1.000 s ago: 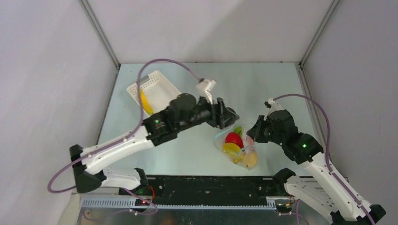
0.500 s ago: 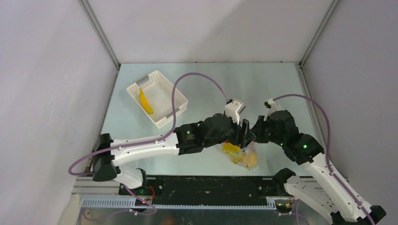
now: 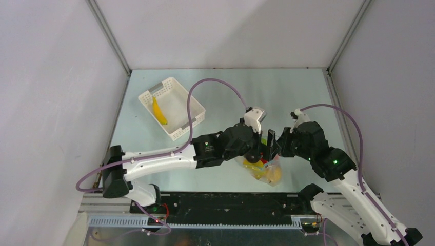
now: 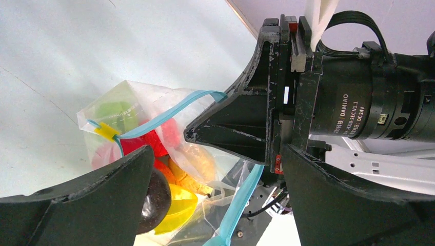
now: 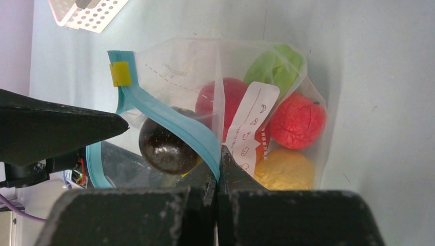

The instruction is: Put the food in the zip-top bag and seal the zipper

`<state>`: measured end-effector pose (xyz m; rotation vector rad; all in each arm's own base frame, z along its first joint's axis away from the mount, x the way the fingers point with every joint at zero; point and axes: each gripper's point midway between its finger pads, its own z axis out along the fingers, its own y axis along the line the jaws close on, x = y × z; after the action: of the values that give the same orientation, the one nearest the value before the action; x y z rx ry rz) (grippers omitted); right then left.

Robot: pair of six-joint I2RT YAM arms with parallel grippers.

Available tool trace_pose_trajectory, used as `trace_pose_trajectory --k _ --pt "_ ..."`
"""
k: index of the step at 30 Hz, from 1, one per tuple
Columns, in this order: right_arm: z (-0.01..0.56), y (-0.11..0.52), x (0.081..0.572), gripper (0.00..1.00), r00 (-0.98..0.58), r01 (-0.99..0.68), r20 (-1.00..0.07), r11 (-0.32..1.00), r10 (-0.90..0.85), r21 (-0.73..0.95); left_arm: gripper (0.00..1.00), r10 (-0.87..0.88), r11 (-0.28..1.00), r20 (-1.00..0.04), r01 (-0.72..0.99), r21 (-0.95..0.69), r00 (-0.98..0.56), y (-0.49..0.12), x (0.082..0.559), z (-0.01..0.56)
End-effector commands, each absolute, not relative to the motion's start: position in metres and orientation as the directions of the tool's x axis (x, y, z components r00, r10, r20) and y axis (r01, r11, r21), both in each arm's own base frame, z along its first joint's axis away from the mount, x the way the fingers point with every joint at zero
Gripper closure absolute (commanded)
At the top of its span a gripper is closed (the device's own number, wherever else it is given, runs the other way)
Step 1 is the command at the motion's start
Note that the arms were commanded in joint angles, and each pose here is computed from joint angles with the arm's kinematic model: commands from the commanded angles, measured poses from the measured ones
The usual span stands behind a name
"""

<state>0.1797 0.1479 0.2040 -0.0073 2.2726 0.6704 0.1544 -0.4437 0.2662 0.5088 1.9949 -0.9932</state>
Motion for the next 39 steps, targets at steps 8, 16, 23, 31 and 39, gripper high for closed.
trace_pose_trajectory --k 8,16,23,31,39 --pt "0.212 0.150 0.180 1.00 -0.699 -0.231 -0.689 0.852 0.191 0.470 0.00 -0.135 0.578 -0.840 0.646 -0.498 -0.526 -0.419 0.156 0.328" --pt "0.212 0.151 0.175 1.00 -0.706 -0.236 -0.682 0.845 0.191 0.481 0.00 -0.222 0.820 -0.871 0.399 -0.410 -0.438 -0.321 0.206 0.334" --pt "0.214 0.144 0.175 1.00 -0.689 -0.226 -0.697 0.854 0.200 0.468 0.00 -0.173 0.978 -0.909 0.044 -0.205 -0.380 -0.197 0.303 0.288" --pt "0.208 0.137 0.179 1.00 -0.682 -0.206 -0.708 0.880 0.184 0.427 0.00 0.002 0.930 -0.949 -0.349 0.118 -0.317 -0.049 0.380 0.257" --pt "0.221 0.132 0.194 1.00 -0.614 -0.211 -0.763 0.888 0.204 0.408 0.00 0.062 0.866 -0.908 -0.430 0.255 -0.414 0.029 0.437 0.207"
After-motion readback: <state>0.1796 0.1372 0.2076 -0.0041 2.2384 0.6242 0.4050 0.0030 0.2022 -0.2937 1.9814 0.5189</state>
